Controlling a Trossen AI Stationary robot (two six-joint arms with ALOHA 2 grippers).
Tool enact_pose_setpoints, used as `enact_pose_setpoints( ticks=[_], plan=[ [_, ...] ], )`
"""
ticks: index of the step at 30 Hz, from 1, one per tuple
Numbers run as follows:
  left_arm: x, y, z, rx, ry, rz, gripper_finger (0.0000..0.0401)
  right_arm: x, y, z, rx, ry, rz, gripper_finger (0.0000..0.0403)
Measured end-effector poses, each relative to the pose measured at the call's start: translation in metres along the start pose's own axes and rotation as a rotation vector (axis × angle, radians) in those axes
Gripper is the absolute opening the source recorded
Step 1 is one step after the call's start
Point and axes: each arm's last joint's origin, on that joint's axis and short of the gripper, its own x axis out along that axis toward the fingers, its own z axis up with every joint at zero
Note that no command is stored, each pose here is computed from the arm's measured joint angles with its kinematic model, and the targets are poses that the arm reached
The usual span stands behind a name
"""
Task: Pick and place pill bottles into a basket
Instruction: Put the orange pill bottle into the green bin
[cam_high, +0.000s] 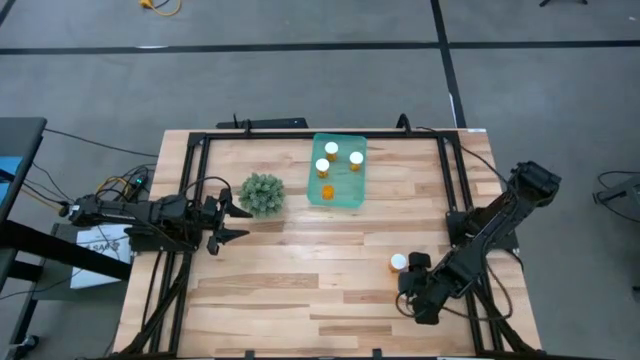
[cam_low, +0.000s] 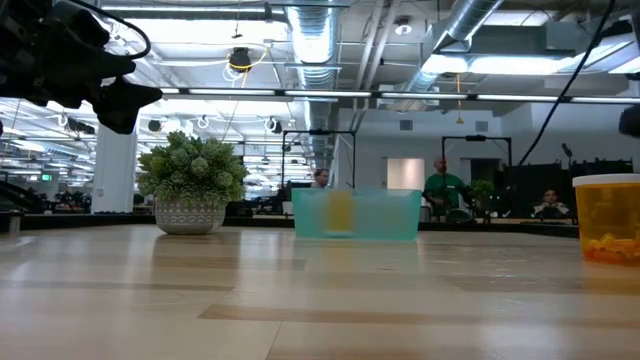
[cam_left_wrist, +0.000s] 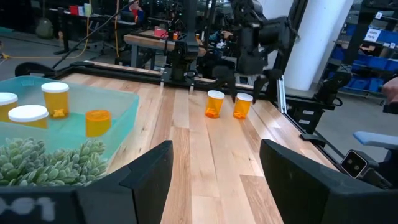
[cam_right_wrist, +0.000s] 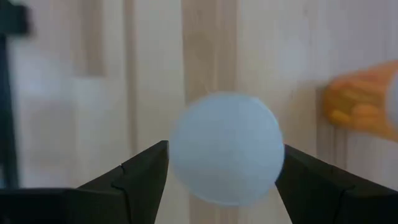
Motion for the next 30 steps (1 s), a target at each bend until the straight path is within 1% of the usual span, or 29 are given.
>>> enact_pose_setpoints(
  ticks=[2, 6, 13, 16, 22, 23, 28, 30],
  plan=[
    [0.0, 0.0, 0.0, 0.0, 0.0, 0.0, 0.0231, 0.009, 0.0, 0.0, -0.014, 0.038, -0.013, 0.0265],
    [0.0, 0.0, 0.0, 0.0, 0.0, 0.0, 0.0231, 0.023, 0.002, 0.0, -0.051, 0.054, -0.026, 0.0265],
    [0.0, 0.0, 0.0, 0.0, 0.0, 0.0, 0.0231, 0.026, 0.003, 0.001, -0.06, 0.051, -0.028, 0.0262],
    [0.0, 0.0, 0.0, 0.001, 0.001, 0.0, 0.0231, 0.022, 0.003, 0.002, -0.058, 0.033, -0.02, 0.0245],
    [0.0, 0.0, 0.0, 0.001, 0.0, 0.0, 0.0231, 0.021, 0.003, 0.003, -0.058, 0.012, -0.025, 0.0175],
    [0.0, 0.0, 0.0, 0.001, 0.0, 0.0, 0.0231, 0.021, 0.003, 0.003, -0.059, 0.009, -0.024, 0.0169],
    [0.0, 0.0, 0.0, 0.001, 0.0, 0.0, 0.0231, 0.021, 0.002, 0.009, -0.063, -0.007, -0.02, 0.017],
    [0.0, 0.0, 0.0, 0.0, 0.0, 0.0, 0.0231, 0.017, 0.003, 0.017, -0.076, -0.031, -0.016, 0.0183]
  ],
)
